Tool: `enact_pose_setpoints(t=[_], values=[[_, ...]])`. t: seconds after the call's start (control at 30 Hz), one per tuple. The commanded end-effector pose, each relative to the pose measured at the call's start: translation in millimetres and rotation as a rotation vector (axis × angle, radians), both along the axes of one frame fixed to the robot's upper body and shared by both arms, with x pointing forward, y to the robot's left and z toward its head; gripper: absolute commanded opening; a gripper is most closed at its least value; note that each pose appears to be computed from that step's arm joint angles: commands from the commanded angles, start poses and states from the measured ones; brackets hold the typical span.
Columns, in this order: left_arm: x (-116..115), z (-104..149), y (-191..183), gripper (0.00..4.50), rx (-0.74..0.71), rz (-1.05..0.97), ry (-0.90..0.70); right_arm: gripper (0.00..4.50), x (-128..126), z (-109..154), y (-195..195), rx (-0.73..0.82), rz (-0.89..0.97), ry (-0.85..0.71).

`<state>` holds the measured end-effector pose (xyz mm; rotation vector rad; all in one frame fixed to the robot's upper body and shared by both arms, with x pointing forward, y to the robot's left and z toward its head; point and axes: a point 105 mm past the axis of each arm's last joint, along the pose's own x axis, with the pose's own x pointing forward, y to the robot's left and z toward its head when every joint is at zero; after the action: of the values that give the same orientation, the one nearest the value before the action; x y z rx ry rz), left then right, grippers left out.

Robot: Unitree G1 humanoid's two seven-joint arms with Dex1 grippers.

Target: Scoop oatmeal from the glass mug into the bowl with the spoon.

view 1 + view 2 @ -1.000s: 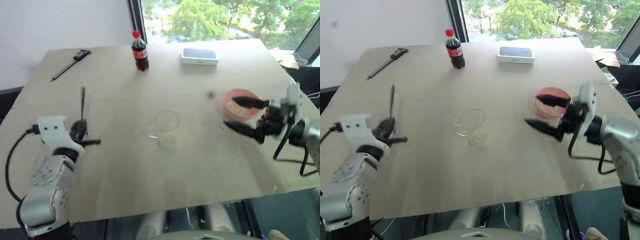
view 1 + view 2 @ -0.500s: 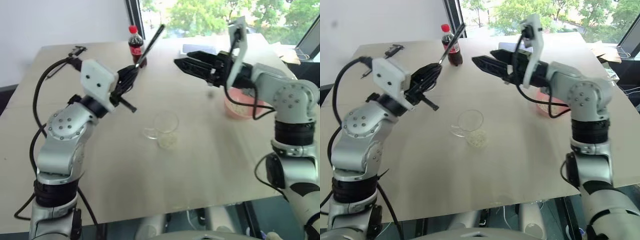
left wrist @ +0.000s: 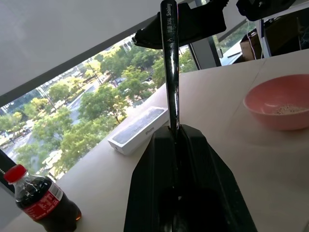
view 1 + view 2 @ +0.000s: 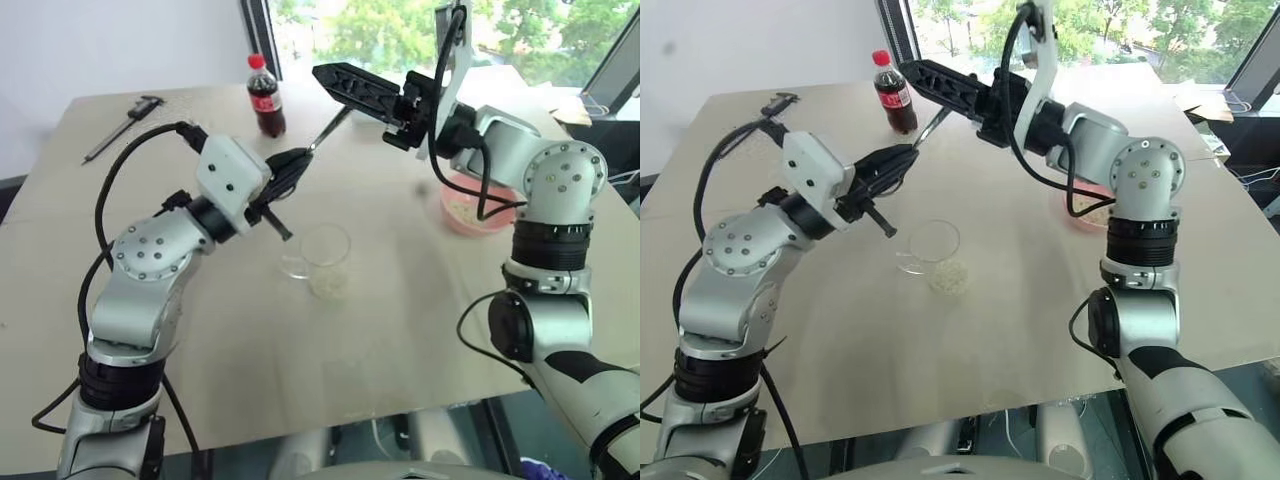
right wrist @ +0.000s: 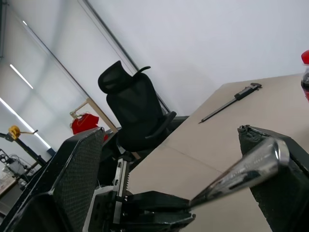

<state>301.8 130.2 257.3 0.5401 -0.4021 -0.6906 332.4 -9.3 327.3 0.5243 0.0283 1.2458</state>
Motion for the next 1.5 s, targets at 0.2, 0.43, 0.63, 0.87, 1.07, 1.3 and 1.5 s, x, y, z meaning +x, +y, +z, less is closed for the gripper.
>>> enact_pose_setpoints(t=[0.2,0.43,0.63,0.87,1.07,1.3,1.5], values=[[-3.6,7.5,-0.2,0.0,0.023,-0.014,-0.058,1.21,-5.9,4.4,-2.4,-0.017,-0.007,-0.051],[-1.5,7.0,0.3,0.0,-0.001,-0.022,-0.036,0.03,1.5,-0.3,-4.9,-0.03,-0.048,-0.044],[-0.1,13.7,2.3,1.01,-0.02,-0.001,-0.062,0.0,3.4,-1.7,-2.6,-0.032,-0.062,-0.041],[-7.0,27.4,11.8,2.22,-0.092,0.027,-0.085,0.0,20.9,6.1,-15.0,0.022,-0.155,-0.007],[-26.4,21.0,45.6,2.22,-0.261,0.073,0.044,0.0,51.6,12.6,-55.6,0.074,-0.348,0.045],[-46.7,-72.1,68.5,2.22,-0.229,0.1,0.333,0.0,59.1,13.0,-84.2,0.108,-0.438,0.077],[-51.8,-100.1,61.8,2.22,-0.206,0.064,0.371,0.0,50.2,5.6,-102.3,0.099,-0.468,0.123]])
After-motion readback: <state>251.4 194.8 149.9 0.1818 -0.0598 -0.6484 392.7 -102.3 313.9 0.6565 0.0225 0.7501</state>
